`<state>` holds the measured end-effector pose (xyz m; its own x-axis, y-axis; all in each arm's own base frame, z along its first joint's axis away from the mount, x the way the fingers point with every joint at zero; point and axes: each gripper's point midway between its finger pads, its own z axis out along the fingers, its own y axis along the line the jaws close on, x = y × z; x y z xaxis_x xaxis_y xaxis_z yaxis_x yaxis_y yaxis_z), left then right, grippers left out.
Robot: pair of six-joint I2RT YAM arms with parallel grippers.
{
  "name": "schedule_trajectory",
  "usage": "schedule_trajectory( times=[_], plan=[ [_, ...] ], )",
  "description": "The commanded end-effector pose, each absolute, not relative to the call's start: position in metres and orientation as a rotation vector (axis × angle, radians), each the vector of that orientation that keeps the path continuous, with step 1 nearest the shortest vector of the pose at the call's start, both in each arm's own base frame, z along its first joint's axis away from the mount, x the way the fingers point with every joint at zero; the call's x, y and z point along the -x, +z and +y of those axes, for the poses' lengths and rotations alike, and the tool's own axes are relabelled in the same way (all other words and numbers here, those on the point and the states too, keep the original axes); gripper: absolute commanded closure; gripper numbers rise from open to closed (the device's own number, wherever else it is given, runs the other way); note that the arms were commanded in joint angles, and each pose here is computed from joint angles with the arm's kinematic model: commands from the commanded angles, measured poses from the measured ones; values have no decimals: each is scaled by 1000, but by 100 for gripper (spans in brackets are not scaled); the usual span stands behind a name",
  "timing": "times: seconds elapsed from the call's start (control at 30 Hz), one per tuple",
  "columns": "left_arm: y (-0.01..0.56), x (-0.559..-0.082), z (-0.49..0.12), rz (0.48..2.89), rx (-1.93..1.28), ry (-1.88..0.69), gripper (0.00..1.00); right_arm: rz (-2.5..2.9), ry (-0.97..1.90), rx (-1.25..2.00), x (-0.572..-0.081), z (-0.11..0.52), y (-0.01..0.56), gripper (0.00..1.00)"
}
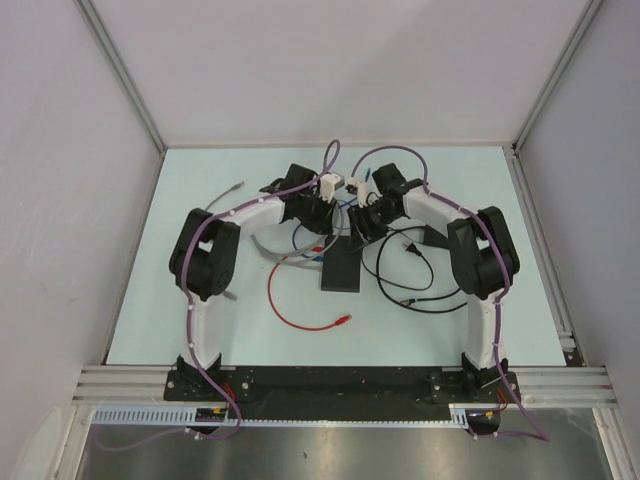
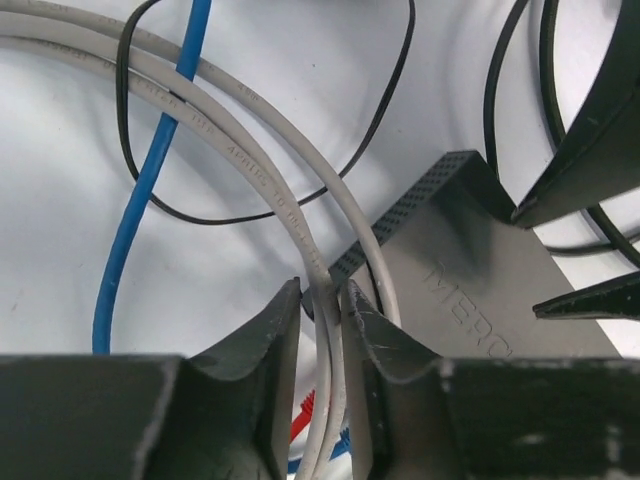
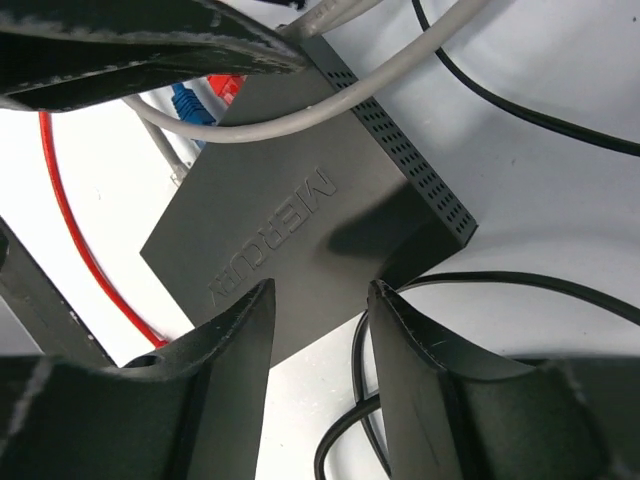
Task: Pull the plug from the switch port
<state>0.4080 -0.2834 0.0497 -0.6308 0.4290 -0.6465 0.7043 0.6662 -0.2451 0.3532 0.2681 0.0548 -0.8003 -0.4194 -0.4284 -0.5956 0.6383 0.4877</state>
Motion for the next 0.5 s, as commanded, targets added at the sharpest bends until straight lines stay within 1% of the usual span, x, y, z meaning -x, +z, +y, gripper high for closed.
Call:
schedule_trajectory(
  times=[0.0,0.07,0.1,0.17,0.33,0.37,0.47],
  plan=[
    [59,-422,-294,2303,-852,-665,77,2629,911,806,-353,265,35,53],
    [56,-423,-295,2314,-845,-663,83,2634,909,812,-351,266,33,53],
    [56,-424,-295,2317,-838,-658,92,2633,905,825,-350,268,31,53],
    [64,-424,-294,2308,-827,-657,100,2642,877,829,-351,267,28,54],
    [102,-424,-283,2247,-735,-644,100,2652,842,850,-349,268,22,55],
    [121,-424,-280,2207,-721,-638,100,2653,839,847,-349,267,22,55],
    [141,-425,-266,2180,-658,-634,100,2652,831,844,-351,267,22,55]
  ],
)
